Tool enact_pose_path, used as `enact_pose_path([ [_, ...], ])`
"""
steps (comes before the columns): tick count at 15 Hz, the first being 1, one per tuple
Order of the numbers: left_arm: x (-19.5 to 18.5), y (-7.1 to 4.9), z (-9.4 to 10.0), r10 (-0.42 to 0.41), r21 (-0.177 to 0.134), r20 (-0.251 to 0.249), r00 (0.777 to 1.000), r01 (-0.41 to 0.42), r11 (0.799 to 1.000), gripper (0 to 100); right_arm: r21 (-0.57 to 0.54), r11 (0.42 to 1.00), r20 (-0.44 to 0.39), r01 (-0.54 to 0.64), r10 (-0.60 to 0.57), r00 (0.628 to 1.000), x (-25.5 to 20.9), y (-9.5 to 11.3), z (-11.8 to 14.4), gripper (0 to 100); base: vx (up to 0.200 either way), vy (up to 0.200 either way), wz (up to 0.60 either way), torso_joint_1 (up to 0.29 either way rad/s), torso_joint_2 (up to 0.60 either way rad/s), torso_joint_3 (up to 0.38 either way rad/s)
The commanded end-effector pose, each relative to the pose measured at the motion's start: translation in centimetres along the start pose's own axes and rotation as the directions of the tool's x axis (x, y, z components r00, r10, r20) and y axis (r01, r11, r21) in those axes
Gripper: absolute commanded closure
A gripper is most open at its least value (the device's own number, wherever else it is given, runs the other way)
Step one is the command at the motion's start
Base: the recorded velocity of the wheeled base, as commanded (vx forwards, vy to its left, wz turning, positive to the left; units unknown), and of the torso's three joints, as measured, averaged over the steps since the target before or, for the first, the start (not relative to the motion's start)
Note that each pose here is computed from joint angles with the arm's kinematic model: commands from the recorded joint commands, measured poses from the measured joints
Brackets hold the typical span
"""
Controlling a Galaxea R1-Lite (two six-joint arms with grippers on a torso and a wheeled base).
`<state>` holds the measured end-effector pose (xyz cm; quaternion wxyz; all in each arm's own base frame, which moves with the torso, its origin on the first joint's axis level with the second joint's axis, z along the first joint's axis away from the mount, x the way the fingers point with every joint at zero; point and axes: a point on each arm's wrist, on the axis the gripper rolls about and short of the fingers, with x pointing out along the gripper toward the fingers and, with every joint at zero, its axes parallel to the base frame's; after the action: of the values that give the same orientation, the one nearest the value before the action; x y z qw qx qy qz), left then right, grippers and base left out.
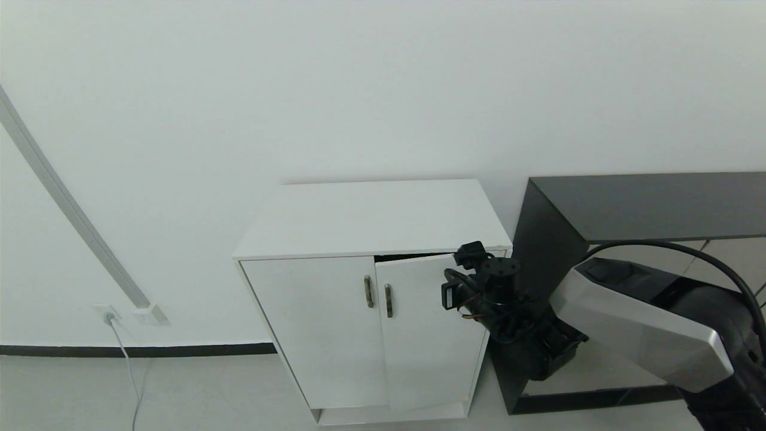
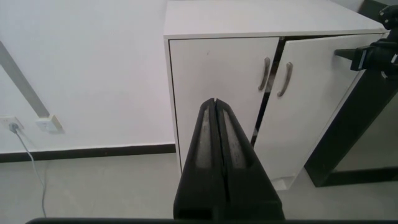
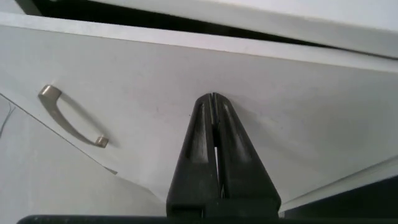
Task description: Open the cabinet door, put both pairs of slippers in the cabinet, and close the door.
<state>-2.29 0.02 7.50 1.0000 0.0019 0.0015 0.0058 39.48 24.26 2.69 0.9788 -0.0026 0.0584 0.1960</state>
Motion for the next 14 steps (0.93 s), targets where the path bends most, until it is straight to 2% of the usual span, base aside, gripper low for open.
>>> enact_pose_path([
  [1, 0.01, 0.0, 0.0, 0.001, -0.001, -0.002, 1.0, -0.001, 1.0, 100, 0.002, 1.0, 0.007, 0.003, -0.003, 1.0, 0.38, -0.11, -0.07, 100, 0.0, 0.0, 0.0, 0.0, 0.0, 0.0],
  [7, 0.01, 0.0, 0.0, -0.001, 0.001, -0.002, 1.0, 0.001, 1.0, 100, 0.005, 1.0, 0.015, 0.024, -0.024, 1.0, 0.92, -0.97, 0.24, 100, 0.0, 0.0, 0.0, 0.0, 0.0, 0.0],
  [14, 0.01, 0.0, 0.0, -0.001, 0.001, -0.002, 1.0, 0.001, 1.0, 100, 0.006, 1.0, 0.018, 0.025, -0.025, 1.0, 0.95, -1.04, 0.29, 100, 0.0, 0.0, 0.0, 0.0, 0.0, 0.0],
])
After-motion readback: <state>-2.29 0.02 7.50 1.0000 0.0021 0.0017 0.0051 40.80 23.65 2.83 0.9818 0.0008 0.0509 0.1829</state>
